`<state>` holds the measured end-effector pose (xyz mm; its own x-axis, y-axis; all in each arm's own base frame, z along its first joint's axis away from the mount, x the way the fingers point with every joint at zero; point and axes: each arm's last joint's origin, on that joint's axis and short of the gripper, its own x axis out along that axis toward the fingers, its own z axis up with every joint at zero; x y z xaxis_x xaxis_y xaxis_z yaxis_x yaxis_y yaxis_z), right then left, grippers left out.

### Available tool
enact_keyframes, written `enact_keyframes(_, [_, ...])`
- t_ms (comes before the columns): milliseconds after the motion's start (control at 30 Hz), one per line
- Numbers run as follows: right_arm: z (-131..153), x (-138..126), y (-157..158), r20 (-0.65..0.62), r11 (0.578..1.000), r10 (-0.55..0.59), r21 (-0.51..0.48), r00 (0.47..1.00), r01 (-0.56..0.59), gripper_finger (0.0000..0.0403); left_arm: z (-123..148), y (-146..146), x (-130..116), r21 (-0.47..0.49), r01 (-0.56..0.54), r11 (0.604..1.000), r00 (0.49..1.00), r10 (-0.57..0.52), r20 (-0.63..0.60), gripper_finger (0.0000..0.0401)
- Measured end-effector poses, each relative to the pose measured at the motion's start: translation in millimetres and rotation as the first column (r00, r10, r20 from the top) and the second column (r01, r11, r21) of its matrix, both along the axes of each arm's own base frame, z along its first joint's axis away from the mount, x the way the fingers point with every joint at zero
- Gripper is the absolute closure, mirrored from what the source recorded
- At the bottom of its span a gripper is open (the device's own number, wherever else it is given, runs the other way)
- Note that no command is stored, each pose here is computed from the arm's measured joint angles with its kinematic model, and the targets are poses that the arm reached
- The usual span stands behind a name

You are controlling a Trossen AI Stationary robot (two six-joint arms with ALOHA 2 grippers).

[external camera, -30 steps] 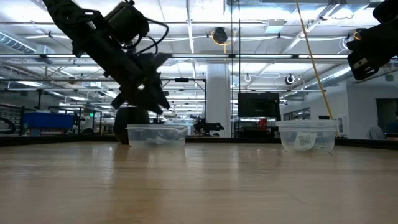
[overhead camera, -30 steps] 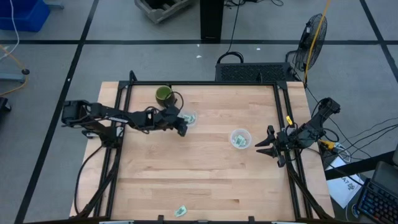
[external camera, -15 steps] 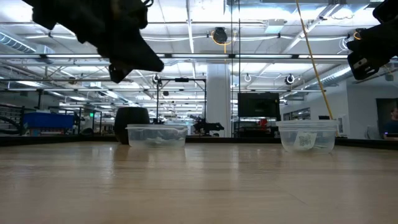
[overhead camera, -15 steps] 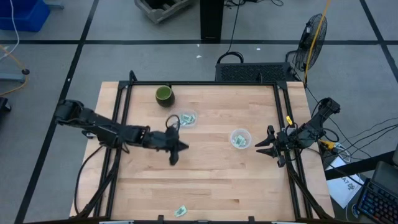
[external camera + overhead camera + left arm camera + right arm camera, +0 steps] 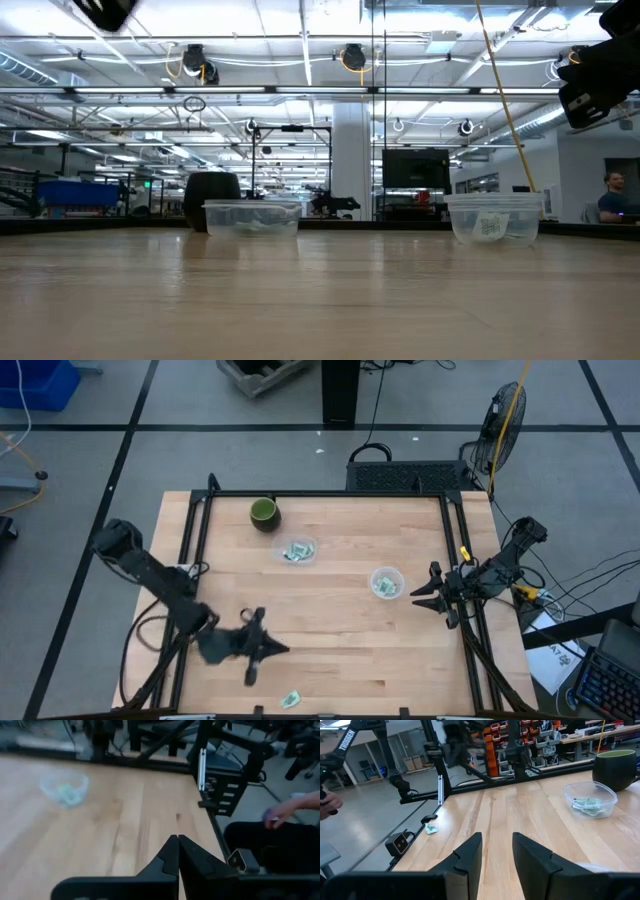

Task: Pick and place items into bin
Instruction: Put the light green stevia packet into the left transparent bin

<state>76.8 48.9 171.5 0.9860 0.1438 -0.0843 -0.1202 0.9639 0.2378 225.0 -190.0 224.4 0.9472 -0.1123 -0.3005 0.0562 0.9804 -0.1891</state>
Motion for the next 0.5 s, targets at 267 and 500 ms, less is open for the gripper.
enact_keyframes(267, [0, 0, 0, 0.0, 1.0, 0.0, 0.0, 1.0, 0.0, 0.0303, -3, -60, 6, 0.243, -0.014, 0.97, 1.0, 0.01, 0.017, 0.0397])
enact_keyframes(500, [0, 0, 0, 0.0, 1.0, 0.0, 0.0, 1.0, 0.0, 0.0303, -26, -112, 12, 0.391, 0.007, 0.92, 0.98, 0.071, -0.184, 0.0397])
